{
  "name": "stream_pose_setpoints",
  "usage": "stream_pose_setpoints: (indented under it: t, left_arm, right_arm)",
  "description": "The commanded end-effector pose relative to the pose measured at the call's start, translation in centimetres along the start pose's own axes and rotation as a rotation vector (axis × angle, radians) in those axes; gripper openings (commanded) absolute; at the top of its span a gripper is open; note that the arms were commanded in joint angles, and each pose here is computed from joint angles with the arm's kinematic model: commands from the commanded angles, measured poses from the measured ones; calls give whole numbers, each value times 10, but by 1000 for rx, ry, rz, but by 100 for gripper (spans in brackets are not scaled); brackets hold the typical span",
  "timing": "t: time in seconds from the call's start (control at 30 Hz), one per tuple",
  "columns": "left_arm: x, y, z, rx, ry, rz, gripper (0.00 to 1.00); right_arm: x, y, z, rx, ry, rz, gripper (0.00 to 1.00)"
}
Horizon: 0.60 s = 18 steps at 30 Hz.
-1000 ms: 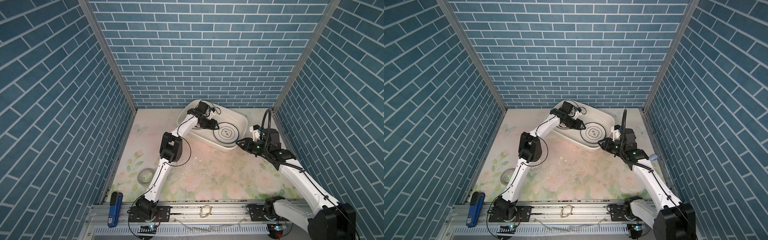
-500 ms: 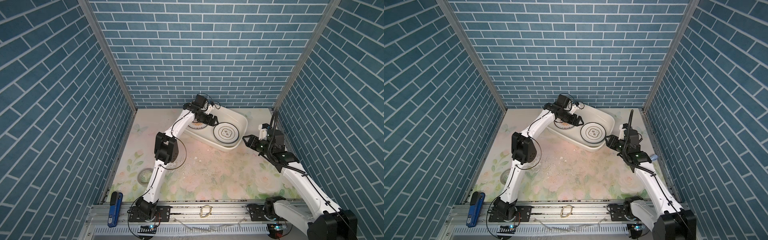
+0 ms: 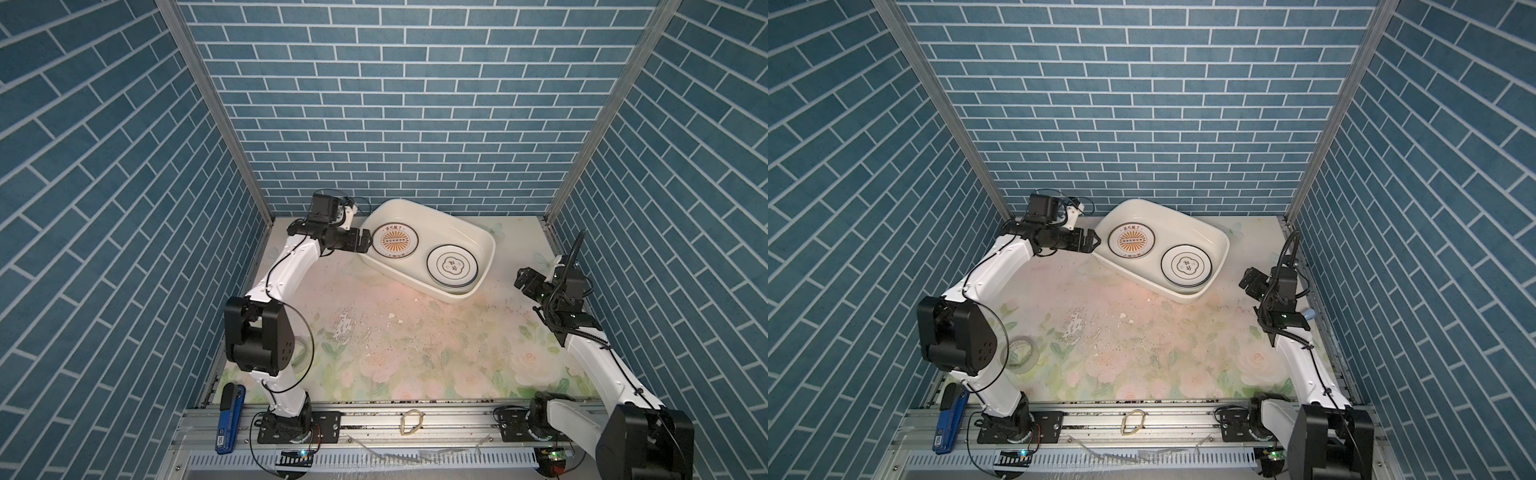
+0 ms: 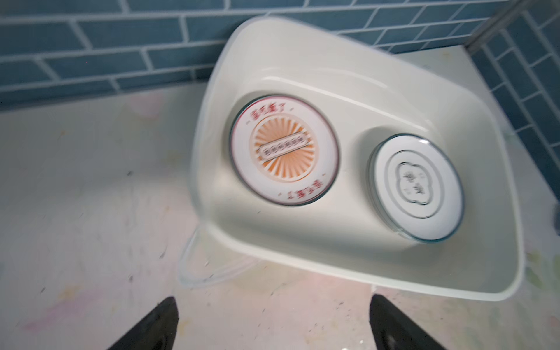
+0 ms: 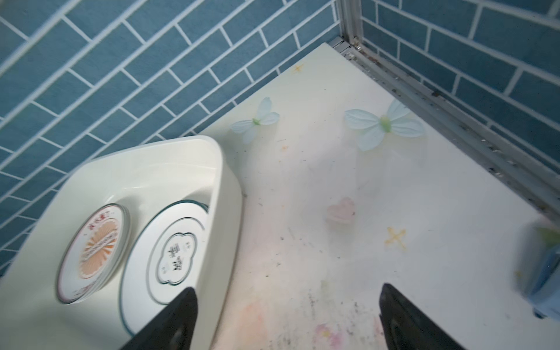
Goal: Place the plates into the plastic bin on the countertop
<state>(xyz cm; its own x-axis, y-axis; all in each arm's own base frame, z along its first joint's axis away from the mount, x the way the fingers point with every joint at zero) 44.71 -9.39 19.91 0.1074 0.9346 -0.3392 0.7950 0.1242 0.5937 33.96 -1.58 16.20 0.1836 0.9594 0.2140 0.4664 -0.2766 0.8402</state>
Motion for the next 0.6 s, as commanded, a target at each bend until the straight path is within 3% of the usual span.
stream_pose_setpoints:
  t: [0.0,0.2,0.4,0.57]
  left_arm:
    - [57,5,-16,-169,116,-79,100]
    - [126,-37,-45,-419,217,-124,100]
    - [143,-67,-54,-554,217,-101,100]
    - [143,-81,-41,-593,148,-111,100]
  right_arm:
    - [-23,21,-2,-164,-116,-90,98]
    - [-47,0,7,-235,-188,-189,99]
    - [-51,-15,24,-296,-165,-252,99]
    - [-50,-21,32,-331,-135,-264,99]
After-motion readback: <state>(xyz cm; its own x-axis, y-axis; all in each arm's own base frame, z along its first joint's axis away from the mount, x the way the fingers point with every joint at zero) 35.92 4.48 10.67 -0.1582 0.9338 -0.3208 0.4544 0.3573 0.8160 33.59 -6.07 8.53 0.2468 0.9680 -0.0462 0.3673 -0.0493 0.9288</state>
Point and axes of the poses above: each gripper's point midway between its finger pads, its own z axis out along the fingers, its own x axis along the line the jaws close on, y = z × x, the point moved 1 cm from there along -z, back along the fingers, and after that the axes turned 11 degrees about -z, right-handed, at the moved point
